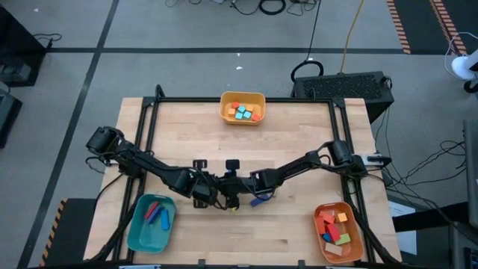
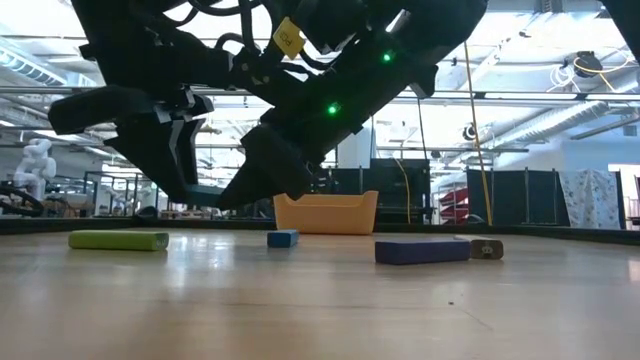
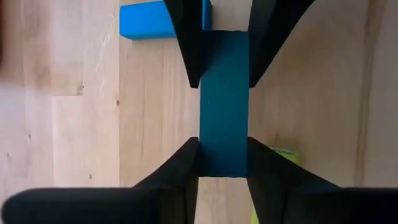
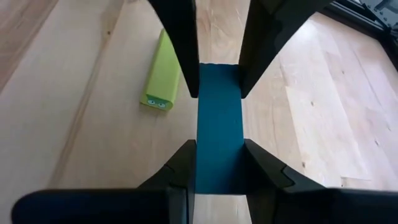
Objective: Sort blocks by size
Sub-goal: Put the small dark blue rectangle block into the green bin
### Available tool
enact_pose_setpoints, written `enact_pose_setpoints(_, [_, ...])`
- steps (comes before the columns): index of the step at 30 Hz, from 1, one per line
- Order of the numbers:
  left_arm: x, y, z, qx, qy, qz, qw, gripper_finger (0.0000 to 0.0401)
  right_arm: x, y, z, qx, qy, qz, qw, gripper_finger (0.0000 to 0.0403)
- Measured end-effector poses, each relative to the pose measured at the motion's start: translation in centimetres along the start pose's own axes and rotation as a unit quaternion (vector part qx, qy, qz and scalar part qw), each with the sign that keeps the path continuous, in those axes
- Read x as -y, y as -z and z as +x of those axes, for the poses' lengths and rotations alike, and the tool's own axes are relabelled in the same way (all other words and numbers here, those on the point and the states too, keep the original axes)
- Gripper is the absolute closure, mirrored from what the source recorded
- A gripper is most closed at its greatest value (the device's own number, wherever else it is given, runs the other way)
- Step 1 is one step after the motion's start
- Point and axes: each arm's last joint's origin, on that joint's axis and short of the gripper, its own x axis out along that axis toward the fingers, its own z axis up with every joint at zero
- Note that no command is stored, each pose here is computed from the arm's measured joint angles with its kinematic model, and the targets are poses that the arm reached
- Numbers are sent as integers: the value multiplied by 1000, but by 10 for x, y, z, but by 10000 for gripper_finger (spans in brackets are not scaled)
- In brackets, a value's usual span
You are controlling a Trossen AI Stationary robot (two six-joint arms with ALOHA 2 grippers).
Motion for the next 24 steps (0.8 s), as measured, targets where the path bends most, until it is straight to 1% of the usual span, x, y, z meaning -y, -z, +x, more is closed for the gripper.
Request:
enact_pose_setpoints(1, [0,0,0,0,0,0,1000,299,0,0,0,0,0,0,1000,327])
enact_pose_setpoints(3, [0,0,0,0,0,0,1000,300,0,0,0,0,0,0,1000,322])
enact_pose_setpoints(5, [0,0,-1,1,1,-4,1000,300,0,0,0,0,-2,0,1000,309])
enact_pose_setpoints(11, [-5,3,-8,-6,-3,-49,999,300,3,-3,-1,4,4,17,1000,235])
enact_pose_setpoints(14, [-9,6,-14,-14,-12,-71,997,300,4,-7,-7,3,21,-5,1000,200])
enact_pose_setpoints(17, [-14,10,-22,-15,-25,-92,995,300,7,-12,-15,-7,42,-15,999,172])
enact_pose_setpoints(20, [-20,14,-32,-12,-28,-109,994,300,11,-16,-22,-8,53,-14,998,154])
enact_pose_setpoints(24, [-24,18,-44,-3,-22,-126,992,300,11,-18,-25,-12,56,-18,998,148])
